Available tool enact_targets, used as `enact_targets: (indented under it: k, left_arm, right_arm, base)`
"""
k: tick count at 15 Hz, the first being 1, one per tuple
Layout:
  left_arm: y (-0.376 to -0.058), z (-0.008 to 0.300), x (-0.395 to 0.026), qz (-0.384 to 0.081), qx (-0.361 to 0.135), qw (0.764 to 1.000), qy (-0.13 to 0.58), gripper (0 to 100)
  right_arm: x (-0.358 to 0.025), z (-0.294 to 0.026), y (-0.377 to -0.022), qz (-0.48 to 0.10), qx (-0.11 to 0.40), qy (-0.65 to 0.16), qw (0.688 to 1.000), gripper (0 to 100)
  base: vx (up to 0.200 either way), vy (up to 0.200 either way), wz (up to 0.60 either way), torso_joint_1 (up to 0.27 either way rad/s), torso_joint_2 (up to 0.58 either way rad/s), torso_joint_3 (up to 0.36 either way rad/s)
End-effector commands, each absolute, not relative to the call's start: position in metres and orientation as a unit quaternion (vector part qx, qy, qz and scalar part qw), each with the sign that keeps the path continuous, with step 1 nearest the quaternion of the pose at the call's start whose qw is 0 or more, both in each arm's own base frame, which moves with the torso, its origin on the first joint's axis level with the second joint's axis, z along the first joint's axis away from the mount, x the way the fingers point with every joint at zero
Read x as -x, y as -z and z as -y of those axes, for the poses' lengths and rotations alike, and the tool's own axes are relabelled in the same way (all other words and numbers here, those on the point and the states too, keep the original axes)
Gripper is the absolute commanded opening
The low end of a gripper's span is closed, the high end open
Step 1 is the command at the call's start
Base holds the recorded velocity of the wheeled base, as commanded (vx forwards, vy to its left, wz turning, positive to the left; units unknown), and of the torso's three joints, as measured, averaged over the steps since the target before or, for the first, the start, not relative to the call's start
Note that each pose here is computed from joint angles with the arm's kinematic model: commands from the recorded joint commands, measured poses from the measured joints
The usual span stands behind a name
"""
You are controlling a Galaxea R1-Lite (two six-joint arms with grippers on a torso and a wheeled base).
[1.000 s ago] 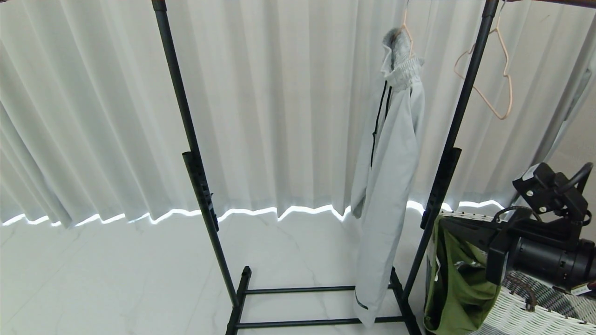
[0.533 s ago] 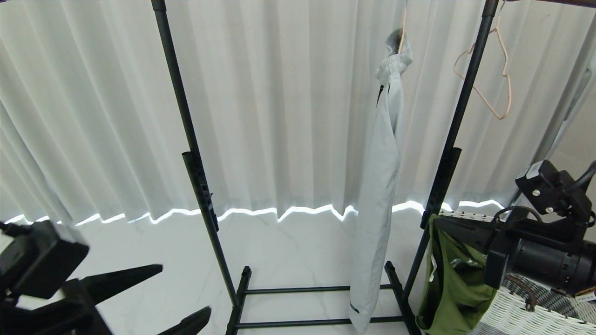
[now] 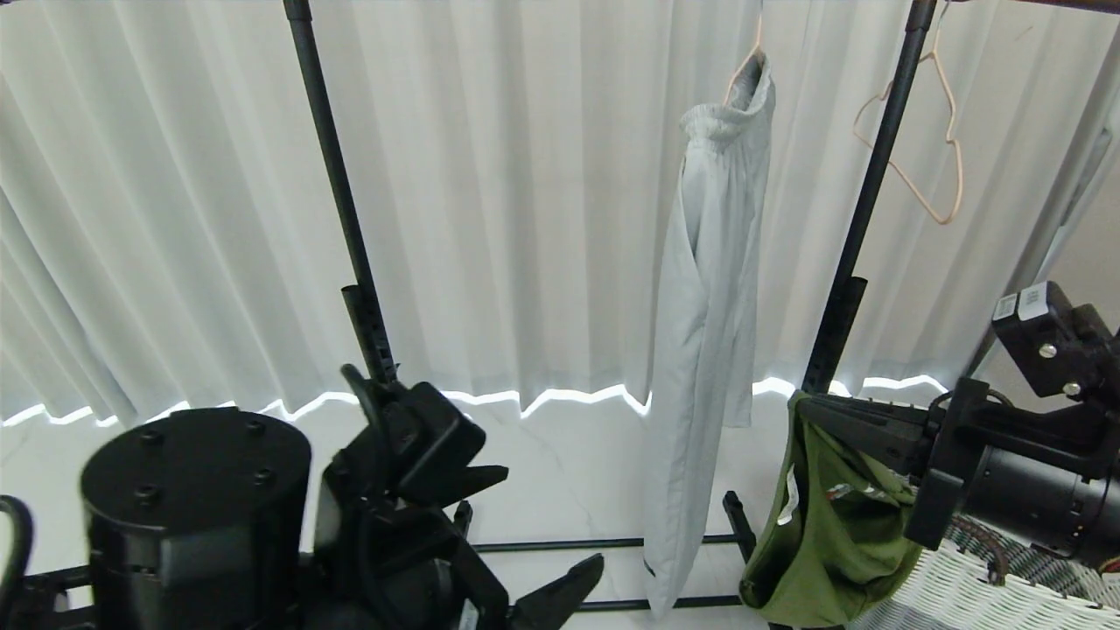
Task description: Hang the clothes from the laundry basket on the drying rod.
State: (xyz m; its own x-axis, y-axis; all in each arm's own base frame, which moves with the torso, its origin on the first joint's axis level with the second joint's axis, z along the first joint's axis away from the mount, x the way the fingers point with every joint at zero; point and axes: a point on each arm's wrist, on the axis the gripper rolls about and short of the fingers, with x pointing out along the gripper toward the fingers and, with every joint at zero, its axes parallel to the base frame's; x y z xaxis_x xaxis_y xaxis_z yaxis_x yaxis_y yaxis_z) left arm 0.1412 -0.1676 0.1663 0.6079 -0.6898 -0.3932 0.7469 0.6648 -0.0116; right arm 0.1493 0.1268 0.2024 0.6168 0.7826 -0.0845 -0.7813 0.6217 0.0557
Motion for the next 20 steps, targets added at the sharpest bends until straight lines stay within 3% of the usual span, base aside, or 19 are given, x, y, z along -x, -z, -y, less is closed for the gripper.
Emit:
enact_targets:
  k: [1, 7, 13, 20]
  left_arm:
    - [-0.135, 0.204, -0.154, -0.204, -0.092, 0.878, 0.423, 100]
    - [-0.104, 0.252, -0.164, -0.166, -0.083, 0.870, 0.457, 100]
    - [-0.088, 0.293, -0.188, -0.144, -0.113, 0.865, 0.467, 100]
    - [-0.061, 0.313, -0.240, -0.148, -0.102, 0.886, 0.428, 100]
  right_arm:
    - [-0.148, -0.128, -0.203, -0.049, -0.008, -0.439, 0.897, 0]
    - [-0.146, -0.132, -0.202, -0.056, -0.016, -0.448, 0.892, 0]
    - [-0.142, -0.133, -0.203, -0.056, -0.022, -0.456, 0.888, 0]
    - [-0.137, -0.130, -0.207, -0.046, -0.026, -0.460, 0.887, 0]
  base:
    - [0.000, 0.000, 0.00, 0.000, 0.00, 0.000]
    - [0.000, 0.000, 0.00, 0.000, 0.00, 0.000]
    - [0.000, 0.000, 0.00, 0.000, 0.00, 0.000]
    - [0.000, 0.000, 0.00, 0.000, 0.00, 0.000]
